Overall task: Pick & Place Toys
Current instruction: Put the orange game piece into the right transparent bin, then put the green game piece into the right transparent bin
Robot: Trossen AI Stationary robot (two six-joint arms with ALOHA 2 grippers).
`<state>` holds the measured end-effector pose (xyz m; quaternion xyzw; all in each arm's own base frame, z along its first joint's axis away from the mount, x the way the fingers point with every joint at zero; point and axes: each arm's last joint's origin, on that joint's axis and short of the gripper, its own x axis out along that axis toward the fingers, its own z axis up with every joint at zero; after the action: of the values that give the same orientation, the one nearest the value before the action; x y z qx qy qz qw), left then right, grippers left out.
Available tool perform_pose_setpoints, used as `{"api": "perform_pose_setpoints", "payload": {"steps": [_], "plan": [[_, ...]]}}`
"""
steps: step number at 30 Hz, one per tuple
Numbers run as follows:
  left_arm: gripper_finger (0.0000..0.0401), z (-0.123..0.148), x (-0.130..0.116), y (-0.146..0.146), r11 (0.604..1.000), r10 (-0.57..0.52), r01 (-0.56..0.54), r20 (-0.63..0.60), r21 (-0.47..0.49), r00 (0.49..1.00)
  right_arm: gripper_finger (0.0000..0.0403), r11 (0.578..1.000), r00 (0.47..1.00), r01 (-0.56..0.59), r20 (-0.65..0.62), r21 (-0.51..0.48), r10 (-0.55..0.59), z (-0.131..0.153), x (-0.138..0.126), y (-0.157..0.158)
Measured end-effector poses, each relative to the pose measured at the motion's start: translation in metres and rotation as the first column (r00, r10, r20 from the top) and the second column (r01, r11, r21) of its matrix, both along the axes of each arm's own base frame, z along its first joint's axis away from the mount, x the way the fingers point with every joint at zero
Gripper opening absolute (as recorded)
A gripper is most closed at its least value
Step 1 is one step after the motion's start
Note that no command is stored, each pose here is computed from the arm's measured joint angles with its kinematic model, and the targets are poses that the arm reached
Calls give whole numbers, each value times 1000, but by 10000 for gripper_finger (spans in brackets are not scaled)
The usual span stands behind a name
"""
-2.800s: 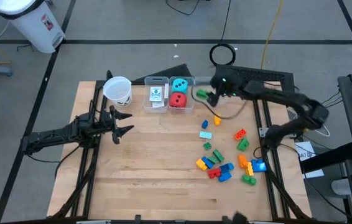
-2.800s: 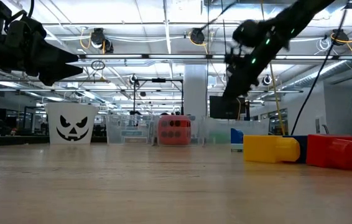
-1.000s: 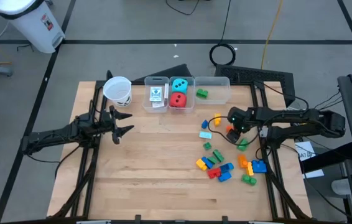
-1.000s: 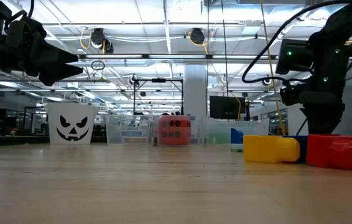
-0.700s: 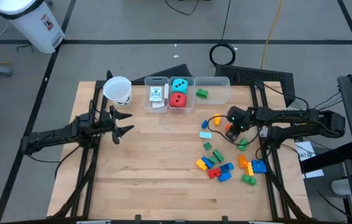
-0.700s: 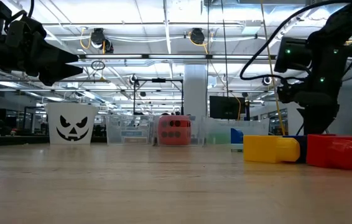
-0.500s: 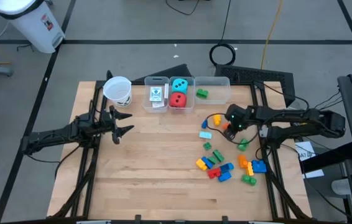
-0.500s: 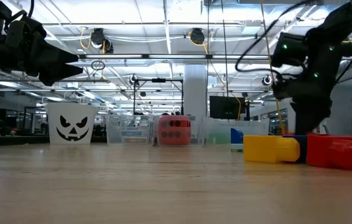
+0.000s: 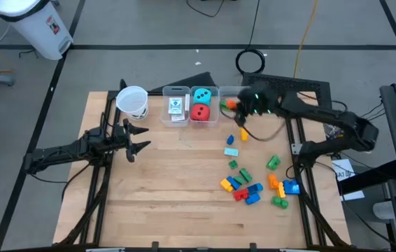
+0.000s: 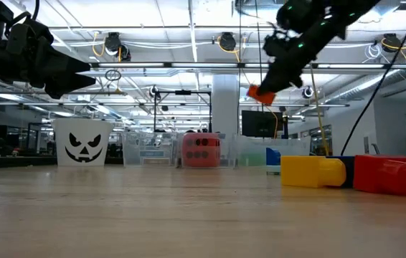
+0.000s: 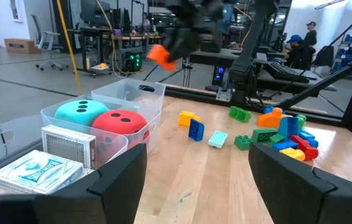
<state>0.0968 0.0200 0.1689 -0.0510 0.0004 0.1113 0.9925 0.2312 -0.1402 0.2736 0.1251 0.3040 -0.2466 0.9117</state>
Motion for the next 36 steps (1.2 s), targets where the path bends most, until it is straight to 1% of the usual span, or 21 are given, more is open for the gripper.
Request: {"api": "perform_pose_setpoints", "payload": {"steps": [2, 5, 9, 13, 16, 18, 20, 23, 28, 32, 36], "plan": [[287, 0, 0, 0, 1000, 0, 0, 0, 0, 1000, 51, 1000, 999, 21, -48, -6, -22, -7, 5, -23], [287, 0, 0, 0, 1000, 0, 0, 0, 0, 1000, 51, 999, 988, 39, -150, -18, -41, -28, 8, -56], [287, 0, 0, 0, 1000, 0, 0, 0, 0, 1000, 52, 997, 966, 80, -248, 18, -73, -61, 5, -86], [287, 0, 0, 0, 1000, 0, 0, 0, 0, 1000, 53, 989, 947, 134, -301, 60, -110, -88, 0, -105], [287, 0, 0, 0, 1000, 0, 0, 0, 0, 1000, 57, 986, 942, 152, -311, 73, -122, -98, -1, -111], [287, 0, 0, 0, 1000, 0, 0, 0, 0, 1000, 70, 984, 944, 162, -302, 74, -133, -101, 1, -113], [287, 0, 0, 0, 1000, 0, 0, 0, 0, 1000, 91, 983, 945, 171, -295, 73, -142, -100, 2, -113], [287, 0, 0, 0, 1000, 0, 0, 0, 0, 1000, 136, 983, 944, 181, -288, 45, -160, -94, 3, -111], [287, 0, 0, 0, 1000, 0, 0, 0, 0, 1000, 214, 987, 955, 159, -256, 18, -149, -71, -1, -101], [287, 0, 0, 0, 1000, 0, 0, 0, 0, 1000, 259, 992, 960, 123, -255, 28, -112, -44, -6, -76], [287, 0, 0, 0, 1000, 0, 0, 0, 0, 1000, 279, 998, 958, 38, -286, 59, -19, -19, -10, -34]]}}
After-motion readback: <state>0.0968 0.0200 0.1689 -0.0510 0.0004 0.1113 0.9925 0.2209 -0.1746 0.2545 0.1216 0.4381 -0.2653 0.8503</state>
